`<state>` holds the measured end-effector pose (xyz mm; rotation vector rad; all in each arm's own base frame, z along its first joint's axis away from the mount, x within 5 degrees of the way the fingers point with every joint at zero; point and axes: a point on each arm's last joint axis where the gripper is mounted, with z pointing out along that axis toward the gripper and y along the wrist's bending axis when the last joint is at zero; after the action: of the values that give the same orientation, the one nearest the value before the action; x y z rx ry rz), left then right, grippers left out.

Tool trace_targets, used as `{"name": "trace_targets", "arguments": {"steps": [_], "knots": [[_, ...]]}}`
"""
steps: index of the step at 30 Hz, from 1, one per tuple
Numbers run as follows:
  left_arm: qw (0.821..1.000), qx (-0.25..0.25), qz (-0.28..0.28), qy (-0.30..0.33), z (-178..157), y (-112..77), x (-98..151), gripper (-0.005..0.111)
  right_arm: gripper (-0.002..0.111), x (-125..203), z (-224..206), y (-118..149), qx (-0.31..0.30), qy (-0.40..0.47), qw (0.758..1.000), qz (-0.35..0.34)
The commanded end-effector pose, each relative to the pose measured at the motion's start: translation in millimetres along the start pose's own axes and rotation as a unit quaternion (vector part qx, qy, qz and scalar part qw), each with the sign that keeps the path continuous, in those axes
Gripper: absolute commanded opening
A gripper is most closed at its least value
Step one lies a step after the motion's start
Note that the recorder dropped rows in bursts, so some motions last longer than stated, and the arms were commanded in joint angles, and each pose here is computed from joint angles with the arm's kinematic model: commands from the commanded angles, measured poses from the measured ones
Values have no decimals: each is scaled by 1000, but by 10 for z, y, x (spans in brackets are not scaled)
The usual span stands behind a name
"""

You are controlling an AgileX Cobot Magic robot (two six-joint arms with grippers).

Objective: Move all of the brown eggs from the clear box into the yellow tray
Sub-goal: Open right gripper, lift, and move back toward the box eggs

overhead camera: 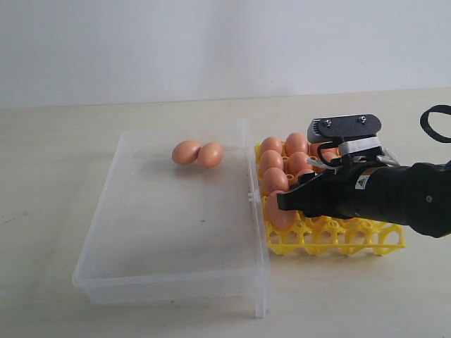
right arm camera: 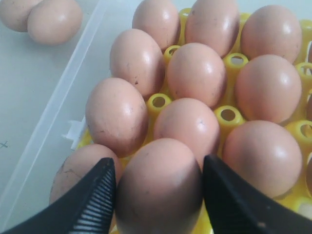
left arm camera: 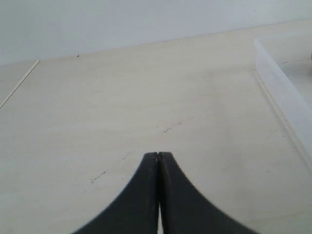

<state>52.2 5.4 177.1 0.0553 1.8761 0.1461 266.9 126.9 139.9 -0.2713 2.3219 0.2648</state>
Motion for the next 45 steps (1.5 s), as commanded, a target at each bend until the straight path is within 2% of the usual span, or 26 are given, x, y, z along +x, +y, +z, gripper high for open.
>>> {"name": "trace_targets", "arguments": {"steps": [1,5,7,12,16,18,31,34,36,40,42,45], "knots": [[1000,3,-3,-7,-4,-2,-21,0,0,-10,2,-25,3,-10,1000,-8],[1000,3,-3,-7,-4,-2,-21,0,0,-10,2,-25,3,-10,1000,-8],[1000,3,-3,-7,-4,-2,-21,0,5,-10,2,-25,3,-10,1000,-8],[1000,3,-3,-7,-4,-2,-21,0,26,-9,2,-25,3,-9,1000,-8],[1000,3,-3,-7,-4,-2,-21,0,48,-7,2,-25,4,-8,1000,-6],[1000,3,-3,-7,-4,-2,-21,0,53,-7,2,-25,4,-8,1000,-5],[1000,3,-3,-7,-4,-2,-21,0,54,6,-19,-21,2,5,1000,-4],[1000,3,-3,-7,-4,-2,-21,0,54,-73,-130,-7,-4,-9,1000,3],[1000,3,-3,-7,-4,-2,-21,0,54,-258,-240,49,-17,-7,1000,17],[1000,3,-3,-7,-4,-2,-21,0,54,-646,-307,206,-46,68,997,8],[1000,3,-3,-7,-4,-2,-21,0,54,-941,-279,319,-59,80,995,-17],[1000,3,-3,-7,-4,-2,-21,0,54,-1297,-19,434,-70,99,992,-27]]}}
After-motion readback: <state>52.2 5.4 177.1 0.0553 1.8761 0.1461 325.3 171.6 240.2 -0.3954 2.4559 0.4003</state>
